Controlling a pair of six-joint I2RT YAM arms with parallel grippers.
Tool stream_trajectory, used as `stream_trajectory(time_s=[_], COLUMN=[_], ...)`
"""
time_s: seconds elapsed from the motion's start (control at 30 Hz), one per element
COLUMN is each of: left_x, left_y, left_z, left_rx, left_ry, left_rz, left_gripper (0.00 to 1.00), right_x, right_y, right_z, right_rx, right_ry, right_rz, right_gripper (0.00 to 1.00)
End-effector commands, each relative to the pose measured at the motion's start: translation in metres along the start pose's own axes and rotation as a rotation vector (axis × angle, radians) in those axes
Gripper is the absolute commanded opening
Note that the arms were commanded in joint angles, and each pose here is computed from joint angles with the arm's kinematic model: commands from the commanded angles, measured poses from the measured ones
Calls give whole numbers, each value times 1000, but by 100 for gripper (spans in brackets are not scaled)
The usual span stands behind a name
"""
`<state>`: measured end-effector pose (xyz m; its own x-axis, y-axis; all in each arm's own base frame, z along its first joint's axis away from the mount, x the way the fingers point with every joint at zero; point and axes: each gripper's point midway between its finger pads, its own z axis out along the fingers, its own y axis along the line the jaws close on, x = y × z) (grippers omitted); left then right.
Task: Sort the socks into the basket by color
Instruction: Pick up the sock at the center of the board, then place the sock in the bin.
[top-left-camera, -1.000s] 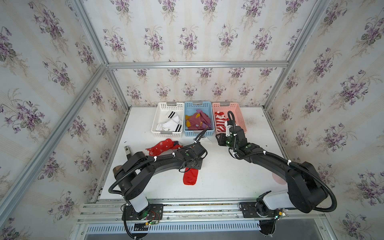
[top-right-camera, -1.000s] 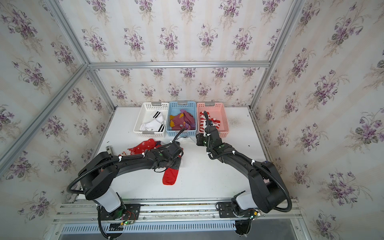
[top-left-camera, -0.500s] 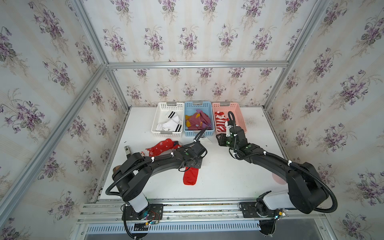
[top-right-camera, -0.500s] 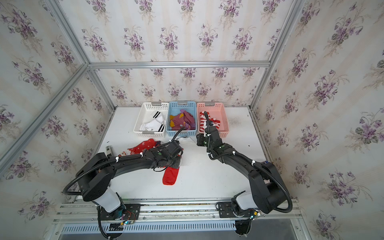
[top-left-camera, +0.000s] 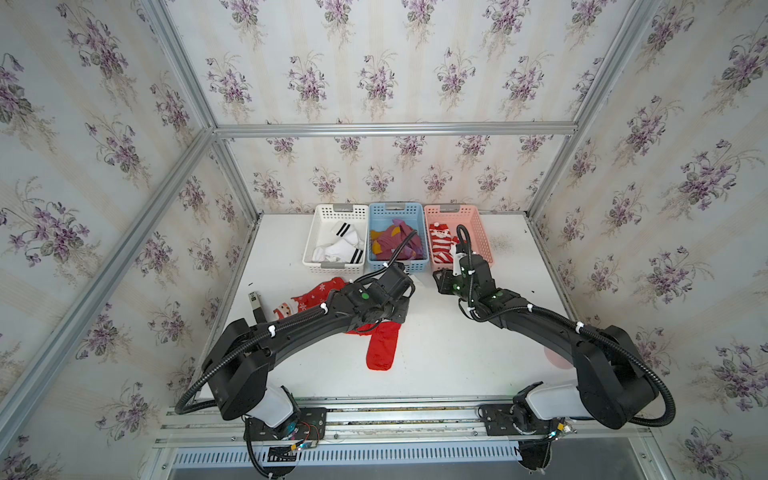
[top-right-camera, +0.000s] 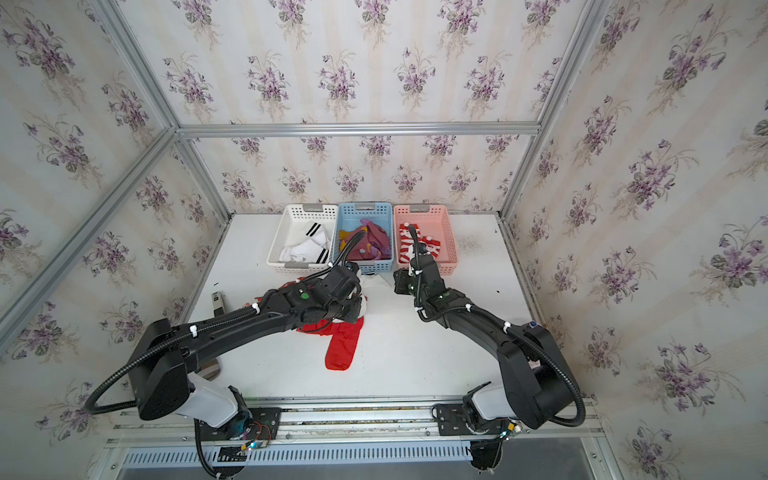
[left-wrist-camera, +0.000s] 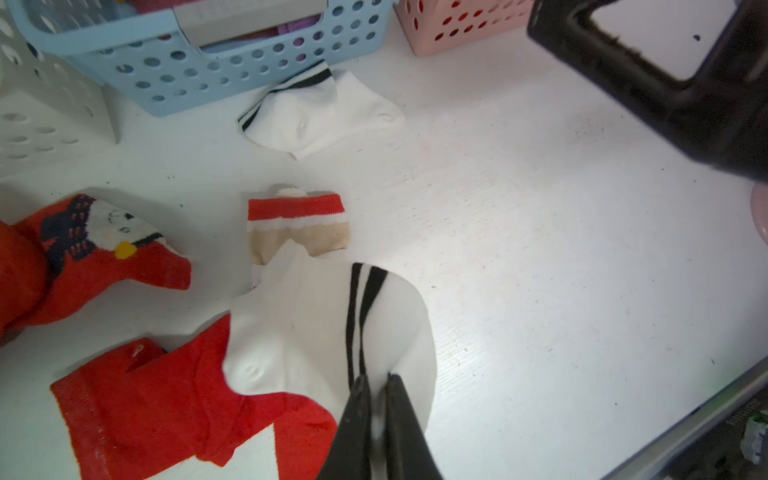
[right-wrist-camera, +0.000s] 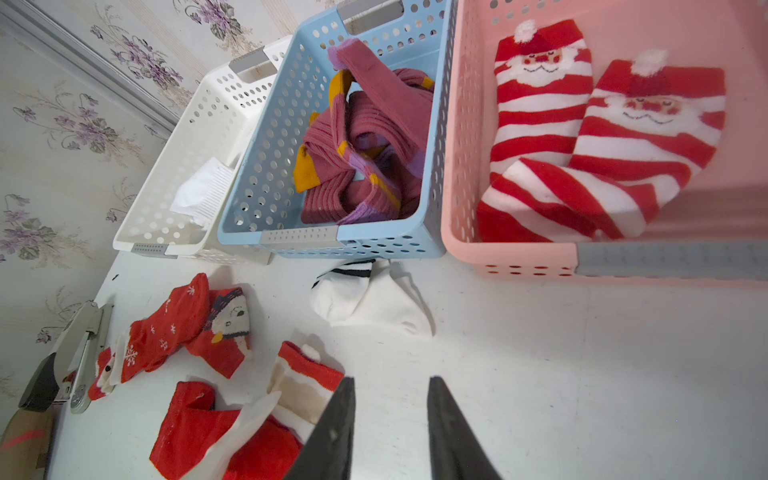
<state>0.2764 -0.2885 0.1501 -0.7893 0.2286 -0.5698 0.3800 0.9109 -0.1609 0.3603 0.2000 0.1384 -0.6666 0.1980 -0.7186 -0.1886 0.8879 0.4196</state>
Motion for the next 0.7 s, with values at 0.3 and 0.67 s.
stream_trajectory(time_s=[0.3,0.67], left_x=[-61,-106], left_y=[6,42], left_z=[-67,-95], left_rx=[156,120], left_ry=[-143,-229], left_rz=[-21,-49], left_gripper=[6,5], right_x=[-11,-14], right_y=[3,4], right_z=[-11,-18], right_rx=[-13,-19], right_ry=[-56,-76], right_rz=[-3,-6], right_gripper=[32,32])
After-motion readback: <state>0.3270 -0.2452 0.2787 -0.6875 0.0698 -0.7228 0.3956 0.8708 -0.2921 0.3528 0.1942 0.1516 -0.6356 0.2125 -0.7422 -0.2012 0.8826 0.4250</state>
